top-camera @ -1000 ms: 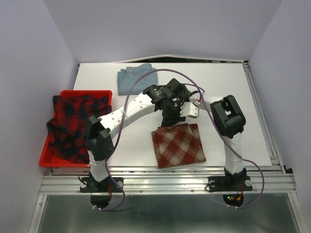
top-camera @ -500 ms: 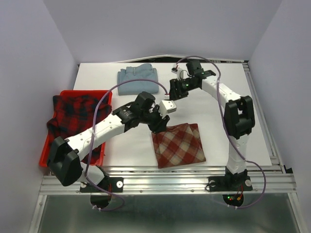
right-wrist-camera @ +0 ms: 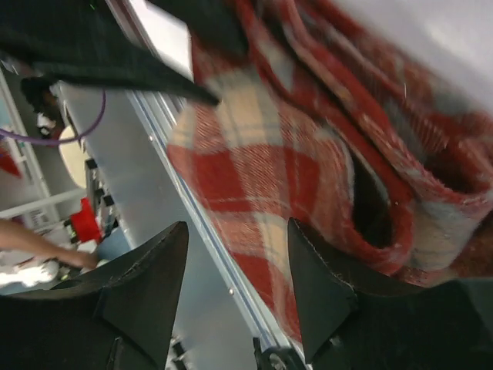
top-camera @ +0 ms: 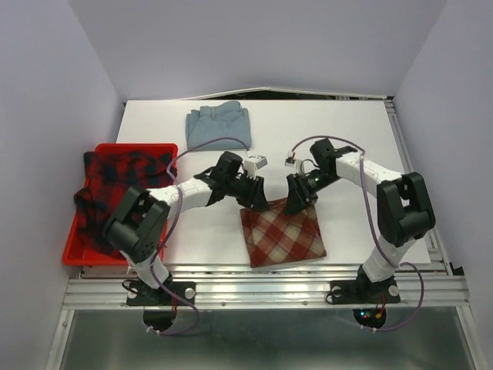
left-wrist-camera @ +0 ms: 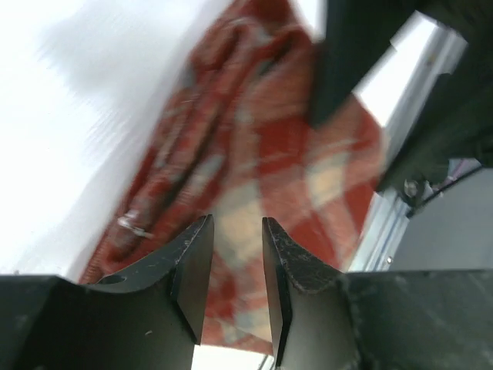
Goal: Fold and stack the skirts
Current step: Neatly place the folded skirt to the corner
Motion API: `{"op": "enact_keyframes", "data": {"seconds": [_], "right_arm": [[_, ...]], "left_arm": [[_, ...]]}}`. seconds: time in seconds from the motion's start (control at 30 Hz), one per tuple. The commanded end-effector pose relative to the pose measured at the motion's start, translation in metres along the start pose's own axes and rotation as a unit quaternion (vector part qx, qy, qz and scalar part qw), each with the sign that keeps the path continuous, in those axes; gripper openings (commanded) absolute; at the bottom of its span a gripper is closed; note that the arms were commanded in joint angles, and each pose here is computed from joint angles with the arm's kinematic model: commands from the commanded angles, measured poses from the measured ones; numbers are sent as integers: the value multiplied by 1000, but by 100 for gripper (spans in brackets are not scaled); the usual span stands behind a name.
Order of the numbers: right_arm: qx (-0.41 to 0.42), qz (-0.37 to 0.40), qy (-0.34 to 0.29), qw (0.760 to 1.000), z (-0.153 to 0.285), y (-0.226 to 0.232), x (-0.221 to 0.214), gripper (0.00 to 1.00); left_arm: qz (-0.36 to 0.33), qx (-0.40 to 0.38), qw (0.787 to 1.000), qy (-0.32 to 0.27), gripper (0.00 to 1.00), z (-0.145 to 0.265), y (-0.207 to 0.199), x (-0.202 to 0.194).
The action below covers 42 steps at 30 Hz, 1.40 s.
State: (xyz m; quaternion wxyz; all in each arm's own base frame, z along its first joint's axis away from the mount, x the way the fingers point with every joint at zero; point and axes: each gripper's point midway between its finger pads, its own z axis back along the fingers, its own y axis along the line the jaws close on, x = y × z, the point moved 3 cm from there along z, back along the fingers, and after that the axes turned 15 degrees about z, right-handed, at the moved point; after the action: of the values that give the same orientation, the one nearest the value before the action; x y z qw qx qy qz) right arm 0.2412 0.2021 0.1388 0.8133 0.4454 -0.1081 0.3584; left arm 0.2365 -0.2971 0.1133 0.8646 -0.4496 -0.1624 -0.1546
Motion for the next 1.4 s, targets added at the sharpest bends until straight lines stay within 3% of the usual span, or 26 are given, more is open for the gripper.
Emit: {"op": "enact_keyframes", "data": {"seconds": [0.0, 0.2, 0.33, 0.47, 0.6, 0.67, 0.7, 0.73, 0.8, 0.83, 0.87, 0.9, 1.03, 1.17, 1.37], "right_arm": [[30, -18, 32, 999, -13, -10, -24, 59], [-58, -16, 41, 997, -19, -70, -19, 58], [-113, -17, 19, 993, -12, -105, 6, 58], [-153, -9, -13, 988, -9, -128, 42, 58], [-178, 14, -73, 981, 16, -118, 100, 61], [-189, 31, -99, 977, 32, -104, 119, 67], [-192, 11, -113, 975, 37, -96, 124, 71], [-199, 20, -127, 972, 48, -83, 130, 80], [-204, 11, -137, 969, 57, -66, 125, 87], [-214, 16, -145, 966, 63, -61, 128, 87], [-236, 8, -140, 962, 66, -63, 120, 89], [-250, 11, -139, 958, 69, -63, 117, 91], [-299, 16, -115, 947, 81, -73, 92, 93], [-300, 7, -65, 952, 72, -83, 58, 93], [-352, -63, -4, 934, 67, -108, 0, 99]], "left_arm": [[46, -1, 999, 4, 42, -19, 13, 17], [64, 55, 996, 15, 37, -37, 67, 44], [38, 79, 996, -3, 36, -38, 82, 75], [-31, 107, 993, -38, 37, -32, 77, 124], [-96, 125, 982, -103, 54, 2, 46, 167], [-126, 146, 971, -144, 61, 27, 30, 184], [-118, 161, 967, -157, 84, 37, 30, 189], [-68, 187, 966, -166, 91, 48, 32, 188], [10, 159, 977, -141, 96, 58, 33, 171], [14, 152, 979, -139, 96, 61, 37, 164], [24, 116, 977, -175, 96, 78, 19, 167], [54, 113, 980, -154, 96, 73, 34, 135], [132, 62, 982, -122, 96, 71, 34, 74], [169, 44, 977, -124, 97, 66, 36, 32], [243, 39, 957, -154, 99, 57, 39, -11]]}}
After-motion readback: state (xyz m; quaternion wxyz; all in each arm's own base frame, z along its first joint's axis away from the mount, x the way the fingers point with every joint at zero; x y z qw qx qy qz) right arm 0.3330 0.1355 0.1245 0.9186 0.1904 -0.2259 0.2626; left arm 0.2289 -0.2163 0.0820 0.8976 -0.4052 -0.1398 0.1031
